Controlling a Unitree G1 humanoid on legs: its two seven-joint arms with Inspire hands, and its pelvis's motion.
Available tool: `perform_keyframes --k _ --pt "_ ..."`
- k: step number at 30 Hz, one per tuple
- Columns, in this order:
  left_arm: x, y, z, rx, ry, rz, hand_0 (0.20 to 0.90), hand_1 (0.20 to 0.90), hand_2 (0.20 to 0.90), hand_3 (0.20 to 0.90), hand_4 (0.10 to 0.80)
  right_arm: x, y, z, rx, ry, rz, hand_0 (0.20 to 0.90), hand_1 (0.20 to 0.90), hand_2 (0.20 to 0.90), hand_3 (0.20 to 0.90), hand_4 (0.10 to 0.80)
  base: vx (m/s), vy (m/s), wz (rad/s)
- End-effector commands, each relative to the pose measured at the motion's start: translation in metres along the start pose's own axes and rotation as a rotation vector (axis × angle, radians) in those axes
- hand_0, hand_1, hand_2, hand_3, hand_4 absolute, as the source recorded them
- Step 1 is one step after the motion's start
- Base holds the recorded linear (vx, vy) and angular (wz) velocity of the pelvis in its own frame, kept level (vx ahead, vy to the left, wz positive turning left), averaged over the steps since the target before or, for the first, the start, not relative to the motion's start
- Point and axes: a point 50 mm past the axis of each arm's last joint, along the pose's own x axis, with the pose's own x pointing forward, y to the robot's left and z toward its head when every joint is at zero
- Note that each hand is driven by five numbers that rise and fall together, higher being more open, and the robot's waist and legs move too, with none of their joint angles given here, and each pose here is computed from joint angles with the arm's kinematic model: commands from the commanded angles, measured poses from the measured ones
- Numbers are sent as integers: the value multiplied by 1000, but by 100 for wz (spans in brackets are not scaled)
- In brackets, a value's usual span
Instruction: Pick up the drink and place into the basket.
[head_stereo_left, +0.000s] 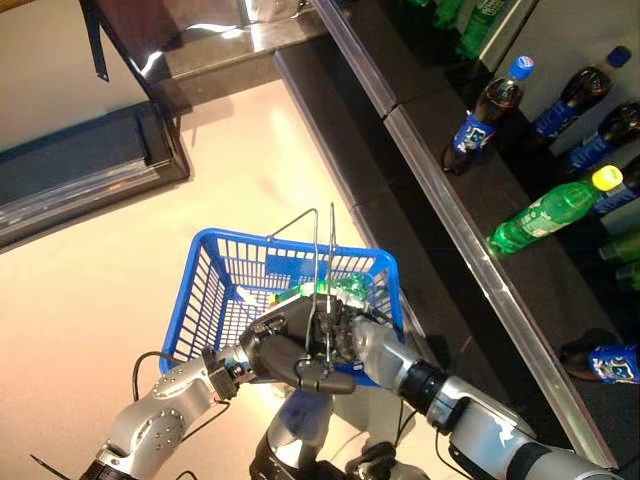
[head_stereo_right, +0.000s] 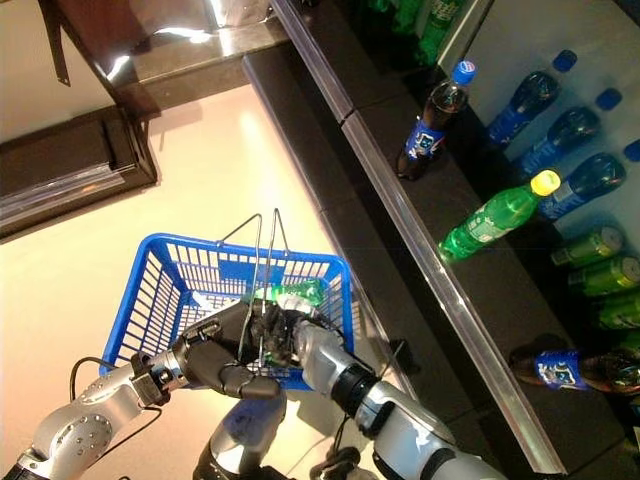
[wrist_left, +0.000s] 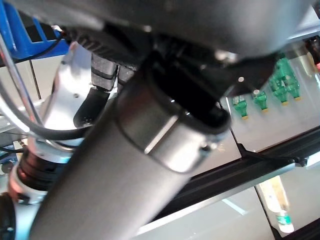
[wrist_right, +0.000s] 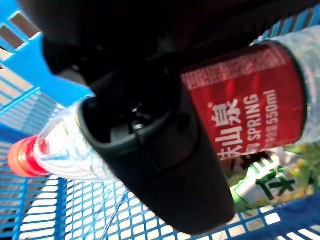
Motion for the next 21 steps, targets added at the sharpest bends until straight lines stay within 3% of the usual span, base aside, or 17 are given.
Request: perform_keyframes --k 1,5,8,9,11,21 --pt "30 -119 99 300 -614 -848 300 300 300 200 100 2 3 28 -27 -49 -24 300 300 300 200 100 24 6 9" --pt "34 -120 100 294 -612 -845 300 300 300 200 100 6 13 20 11 -8 19 300 300 300 200 100 26 2 6" --pt "54 -130 100 300 -593 -810 300 300 300 200 100 7 29 31 52 -25 62 300 300 300 200 100 90 -74 3" --pt "64 -134 100 304 -586 -787 300 300 300 200 100 7 31 38 71 -40 70 592 592 592 540 440 117 -85 8" --pt "77 -138 100 302 -585 -752 300 300 300 200 100 7 32 47 103 -58 90 900 900 900 900 800 88 -40 1" --pt "126 -153 112 325 -639 -567 300 300 300 200 100 6 18 70 226 -148 22 900 900 900 900 800 42 44 -8"
